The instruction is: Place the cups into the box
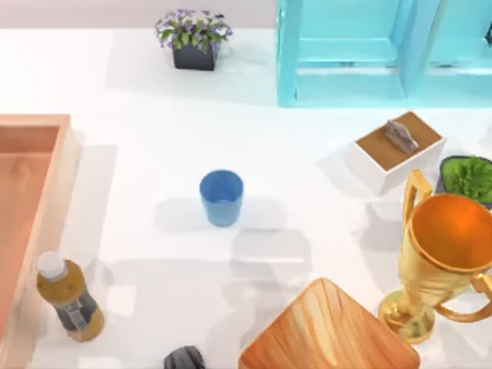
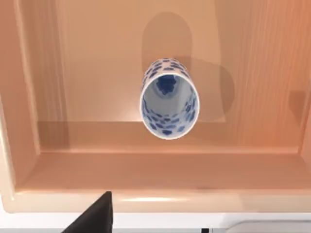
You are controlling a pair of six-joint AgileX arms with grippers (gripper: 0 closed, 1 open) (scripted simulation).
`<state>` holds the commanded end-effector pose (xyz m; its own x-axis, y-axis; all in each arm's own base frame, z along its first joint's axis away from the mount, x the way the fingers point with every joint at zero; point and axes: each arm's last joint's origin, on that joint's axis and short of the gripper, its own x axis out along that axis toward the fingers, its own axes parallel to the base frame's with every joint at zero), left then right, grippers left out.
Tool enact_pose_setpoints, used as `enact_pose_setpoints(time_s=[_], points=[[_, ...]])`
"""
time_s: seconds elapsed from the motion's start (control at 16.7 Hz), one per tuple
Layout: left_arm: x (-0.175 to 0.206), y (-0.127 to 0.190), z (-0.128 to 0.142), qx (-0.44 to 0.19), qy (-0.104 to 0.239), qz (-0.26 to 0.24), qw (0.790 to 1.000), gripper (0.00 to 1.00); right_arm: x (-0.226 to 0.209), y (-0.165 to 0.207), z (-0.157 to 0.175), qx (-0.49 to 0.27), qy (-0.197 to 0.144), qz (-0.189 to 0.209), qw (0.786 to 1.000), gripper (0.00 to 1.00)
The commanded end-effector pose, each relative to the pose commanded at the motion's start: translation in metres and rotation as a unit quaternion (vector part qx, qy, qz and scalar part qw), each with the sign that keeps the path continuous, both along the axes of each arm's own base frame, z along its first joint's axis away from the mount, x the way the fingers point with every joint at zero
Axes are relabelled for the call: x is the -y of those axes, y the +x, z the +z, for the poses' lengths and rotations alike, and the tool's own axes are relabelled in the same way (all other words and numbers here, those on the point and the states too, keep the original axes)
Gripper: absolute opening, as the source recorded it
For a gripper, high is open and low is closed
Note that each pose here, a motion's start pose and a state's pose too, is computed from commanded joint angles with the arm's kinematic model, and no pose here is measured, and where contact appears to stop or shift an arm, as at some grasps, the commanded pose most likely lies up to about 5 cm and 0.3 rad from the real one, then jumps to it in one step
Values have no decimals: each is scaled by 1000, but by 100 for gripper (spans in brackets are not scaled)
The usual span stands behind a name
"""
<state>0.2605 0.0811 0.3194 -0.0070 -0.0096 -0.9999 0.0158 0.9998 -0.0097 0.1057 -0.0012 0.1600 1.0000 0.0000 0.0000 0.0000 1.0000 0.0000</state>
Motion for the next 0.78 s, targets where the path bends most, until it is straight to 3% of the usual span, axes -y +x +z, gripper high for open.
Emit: enact_pose_setpoints(time_s=[0.18, 0.42, 0.6, 0.78], points=[[41, 54, -5, -6, 0, 2, 1000, 100, 0, 0, 0, 0, 0, 0, 1000, 100], [152, 115, -30, -15, 7, 9, 1000, 100, 0, 0, 0, 0, 0, 0, 1000, 100], [252, 127, -56, -13, 12, 13, 1000, 100, 0, 0, 0, 0, 0, 0, 1000, 100], [324, 119, -76, -3, 8, 14, 1000, 100, 0, 0, 0, 0, 0, 0, 1000, 100]])
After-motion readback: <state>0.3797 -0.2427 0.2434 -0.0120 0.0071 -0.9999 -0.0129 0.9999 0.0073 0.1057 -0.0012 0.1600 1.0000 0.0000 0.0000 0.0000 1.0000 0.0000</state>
